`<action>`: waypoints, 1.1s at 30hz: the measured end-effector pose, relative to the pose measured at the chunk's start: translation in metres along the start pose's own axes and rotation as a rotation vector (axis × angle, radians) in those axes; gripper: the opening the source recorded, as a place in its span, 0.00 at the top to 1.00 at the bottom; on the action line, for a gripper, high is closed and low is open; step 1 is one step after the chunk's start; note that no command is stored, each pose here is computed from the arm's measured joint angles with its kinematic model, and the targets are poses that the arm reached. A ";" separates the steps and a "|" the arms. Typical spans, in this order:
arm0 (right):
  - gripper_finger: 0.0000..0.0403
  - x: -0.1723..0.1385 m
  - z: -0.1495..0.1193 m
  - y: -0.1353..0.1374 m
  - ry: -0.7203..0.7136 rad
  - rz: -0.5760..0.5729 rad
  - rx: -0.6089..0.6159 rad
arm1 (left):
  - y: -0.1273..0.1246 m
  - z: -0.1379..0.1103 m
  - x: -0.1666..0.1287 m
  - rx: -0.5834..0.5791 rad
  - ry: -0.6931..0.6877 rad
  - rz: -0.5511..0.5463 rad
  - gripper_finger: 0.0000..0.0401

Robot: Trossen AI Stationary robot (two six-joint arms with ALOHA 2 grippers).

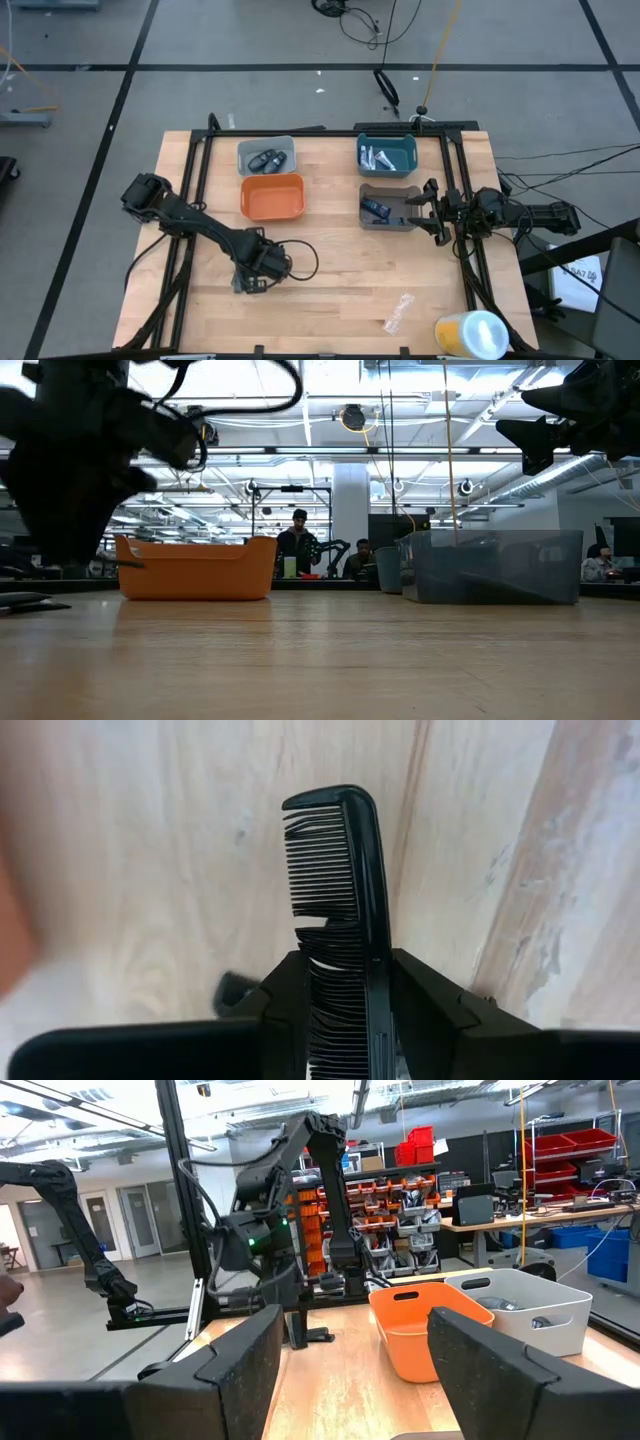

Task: Pick & Place Travel size toiletries
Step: Put the black comb into the orange bin

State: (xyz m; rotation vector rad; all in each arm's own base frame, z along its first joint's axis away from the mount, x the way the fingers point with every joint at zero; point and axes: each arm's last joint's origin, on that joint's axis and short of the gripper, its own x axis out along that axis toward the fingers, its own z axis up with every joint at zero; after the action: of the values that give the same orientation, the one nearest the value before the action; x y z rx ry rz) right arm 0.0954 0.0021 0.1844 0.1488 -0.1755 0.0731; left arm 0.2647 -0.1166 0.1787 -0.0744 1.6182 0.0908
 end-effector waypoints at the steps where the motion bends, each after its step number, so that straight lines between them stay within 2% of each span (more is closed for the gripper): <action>1: 0.41 0.000 0.000 0.000 0.000 0.000 0.000 | 0.000 0.001 -0.005 0.007 -0.002 0.013 0.75; 9: 0.41 0.000 0.000 0.000 0.000 0.000 0.000 | 0.000 0.011 -0.043 0.083 -0.052 0.124 0.75; 17: 0.41 0.000 0.000 0.000 -0.002 0.000 0.000 | 0.022 0.021 -0.070 0.097 -0.068 0.247 0.75; 27: 0.41 0.000 0.000 0.000 -0.003 0.001 0.000 | 0.081 0.040 -0.072 0.112 -0.021 0.295 0.75; 33: 0.41 0.000 0.000 0.000 -0.001 0.000 0.000 | 0.129 0.051 -0.072 0.058 -0.027 0.290 0.75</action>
State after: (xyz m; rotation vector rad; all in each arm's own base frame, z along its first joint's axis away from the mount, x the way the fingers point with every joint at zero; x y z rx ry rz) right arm 0.0954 0.0021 0.1845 0.1488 -0.1763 0.0731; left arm 0.3058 0.0162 0.2496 0.2063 1.5946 0.2674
